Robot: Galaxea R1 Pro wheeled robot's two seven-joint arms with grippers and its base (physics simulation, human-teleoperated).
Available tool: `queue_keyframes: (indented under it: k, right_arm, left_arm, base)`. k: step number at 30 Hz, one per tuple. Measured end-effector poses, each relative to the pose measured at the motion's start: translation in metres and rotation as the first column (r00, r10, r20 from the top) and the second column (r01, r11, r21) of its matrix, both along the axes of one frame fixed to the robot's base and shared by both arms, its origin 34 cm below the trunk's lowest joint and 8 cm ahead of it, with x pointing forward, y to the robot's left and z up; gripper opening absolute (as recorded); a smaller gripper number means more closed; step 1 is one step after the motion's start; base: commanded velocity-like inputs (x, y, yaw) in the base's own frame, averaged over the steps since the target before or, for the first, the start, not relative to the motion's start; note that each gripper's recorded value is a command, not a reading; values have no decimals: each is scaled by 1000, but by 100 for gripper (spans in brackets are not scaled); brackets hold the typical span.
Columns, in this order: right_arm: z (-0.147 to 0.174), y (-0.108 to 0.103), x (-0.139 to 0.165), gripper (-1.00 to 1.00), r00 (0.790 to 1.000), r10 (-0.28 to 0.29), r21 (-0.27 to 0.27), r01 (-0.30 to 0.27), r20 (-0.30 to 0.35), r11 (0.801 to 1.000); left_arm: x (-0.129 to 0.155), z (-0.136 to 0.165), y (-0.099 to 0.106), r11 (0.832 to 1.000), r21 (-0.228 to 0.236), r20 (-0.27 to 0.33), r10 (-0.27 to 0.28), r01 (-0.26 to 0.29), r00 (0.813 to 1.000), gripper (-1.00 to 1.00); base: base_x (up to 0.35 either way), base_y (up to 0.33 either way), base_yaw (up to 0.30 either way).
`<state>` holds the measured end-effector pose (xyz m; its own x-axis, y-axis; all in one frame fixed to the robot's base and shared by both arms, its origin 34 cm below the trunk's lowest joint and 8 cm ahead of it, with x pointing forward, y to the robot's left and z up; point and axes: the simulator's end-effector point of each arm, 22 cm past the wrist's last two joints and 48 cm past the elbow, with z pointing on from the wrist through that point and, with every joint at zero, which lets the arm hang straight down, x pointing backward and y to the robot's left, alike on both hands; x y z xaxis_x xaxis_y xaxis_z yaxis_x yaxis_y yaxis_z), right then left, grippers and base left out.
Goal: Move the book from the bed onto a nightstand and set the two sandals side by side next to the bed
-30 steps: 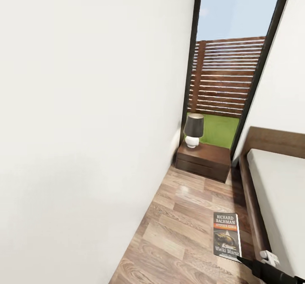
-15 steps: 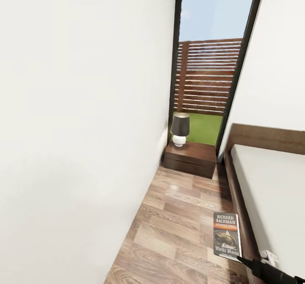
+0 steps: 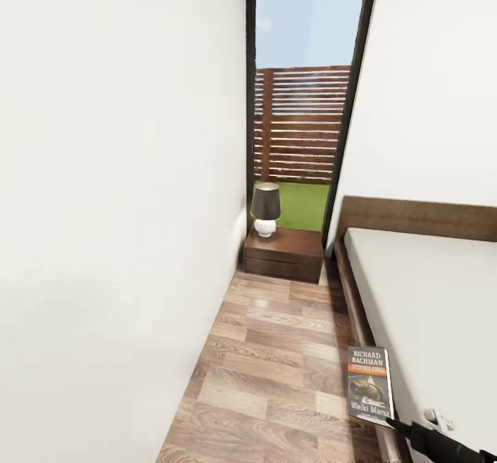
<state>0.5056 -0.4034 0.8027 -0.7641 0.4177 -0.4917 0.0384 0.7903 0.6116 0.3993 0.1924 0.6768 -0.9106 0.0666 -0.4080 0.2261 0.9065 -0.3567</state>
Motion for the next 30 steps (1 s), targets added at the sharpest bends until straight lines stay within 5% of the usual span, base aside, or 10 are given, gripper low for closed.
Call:
queue_keyframes:
  k: [20,30]
  right_arm:
    - [0,0,0,-100,1000,0,0,0,0,1000]
    - [0,0,0,-100,1000,-3,-3,3,0,1000]
  left_arm:
    - [0,0,1,1000,1,0,0,0,1000,100]
    - [0,0,1,1000,1,1,1,-1,1000,100]
  base:
    - [5,0,-280]
    - [278,0,-48]
